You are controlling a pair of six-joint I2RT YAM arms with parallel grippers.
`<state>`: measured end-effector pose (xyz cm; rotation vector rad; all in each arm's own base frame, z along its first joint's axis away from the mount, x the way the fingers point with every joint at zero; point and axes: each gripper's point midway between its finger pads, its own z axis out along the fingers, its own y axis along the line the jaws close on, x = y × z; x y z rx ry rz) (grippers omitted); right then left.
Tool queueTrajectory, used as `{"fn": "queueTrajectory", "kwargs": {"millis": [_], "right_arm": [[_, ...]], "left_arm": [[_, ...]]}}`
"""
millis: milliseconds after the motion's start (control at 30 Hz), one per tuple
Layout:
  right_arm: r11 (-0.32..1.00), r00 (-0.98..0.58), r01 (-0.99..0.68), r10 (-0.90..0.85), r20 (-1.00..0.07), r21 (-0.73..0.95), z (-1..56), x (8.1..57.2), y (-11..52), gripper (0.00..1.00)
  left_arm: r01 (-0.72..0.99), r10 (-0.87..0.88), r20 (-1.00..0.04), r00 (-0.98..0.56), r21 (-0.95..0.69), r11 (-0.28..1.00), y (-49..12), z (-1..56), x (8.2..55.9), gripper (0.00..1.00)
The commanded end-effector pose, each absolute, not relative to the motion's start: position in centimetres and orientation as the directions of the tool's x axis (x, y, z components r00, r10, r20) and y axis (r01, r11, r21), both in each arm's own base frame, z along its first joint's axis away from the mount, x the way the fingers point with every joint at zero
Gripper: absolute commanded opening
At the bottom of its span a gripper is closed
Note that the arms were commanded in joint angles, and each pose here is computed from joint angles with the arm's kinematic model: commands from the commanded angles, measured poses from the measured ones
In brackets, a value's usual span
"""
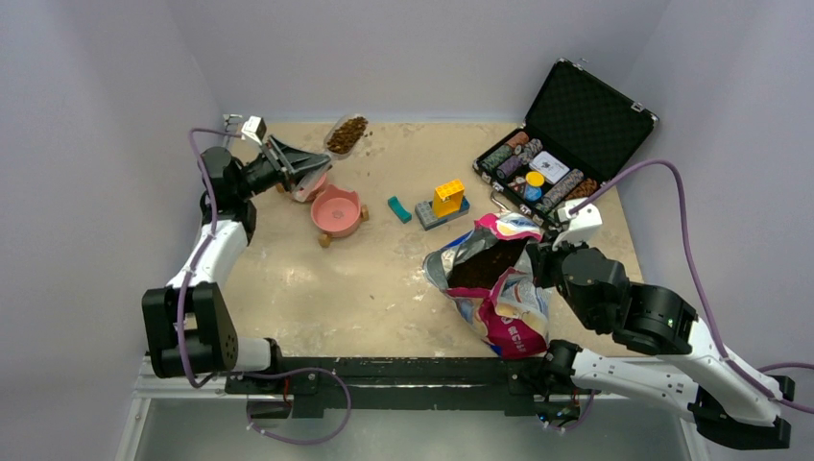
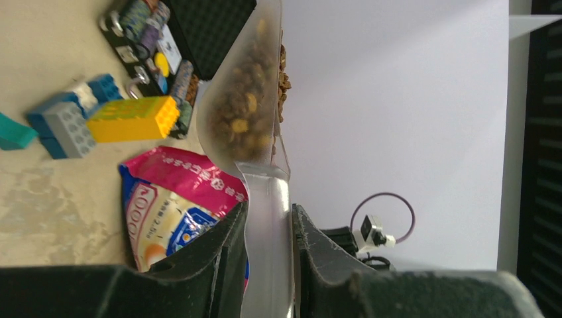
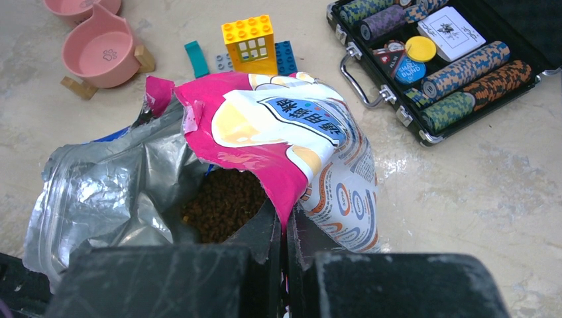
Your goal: Serve the pet food
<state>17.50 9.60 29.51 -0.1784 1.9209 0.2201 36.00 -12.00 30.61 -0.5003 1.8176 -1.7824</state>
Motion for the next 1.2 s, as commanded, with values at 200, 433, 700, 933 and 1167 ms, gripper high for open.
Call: {"fn": "queueTrajectory", "kwargs": {"millis": [200, 433, 700, 933, 1167], "right_arm": [[0.958, -0.315, -0.277, -0.015, -0.949, 0.077, 32.2, 17.3, 9.9, 0.0], [0.957, -0.328, -0.282, -0.038, -0.944, 0.059, 31.8, 17.5, 10.5, 0.0], [0.954, -0.332, -0.297, -0.059, -0.941, 0.045, 31.9, 18.2, 12.0, 0.0], [0.954, -0.337, -0.296, -0.061, -0.939, 0.045, 31.7, 18.5, 12.6, 0.0], [0.953, -0.334, -0.298, -0.049, -0.941, 0.056, 31.7, 18.6, 12.8, 0.0]], "left_arm": [[0.157, -0.68, -0.119, -0.723, -0.988, 0.006, -4.9, 27.2, 40.4, 0.0], [0.096, -0.727, -0.056, -0.685, -0.995, -0.014, -0.4, 23.3, 42.1, 0.0], [0.01, -0.74, 0.012, -0.672, -1.0, -0.025, 2.1, 18.4, 42.6, 0.0], [-0.094, -0.753, 0.066, -0.655, -0.996, -0.006, 2.8, 15.0, 41.2, 0.0], [-0.264, -0.773, 0.092, -0.628, -0.959, 0.1, 3.0, 13.7, 40.5, 0.0]]}}
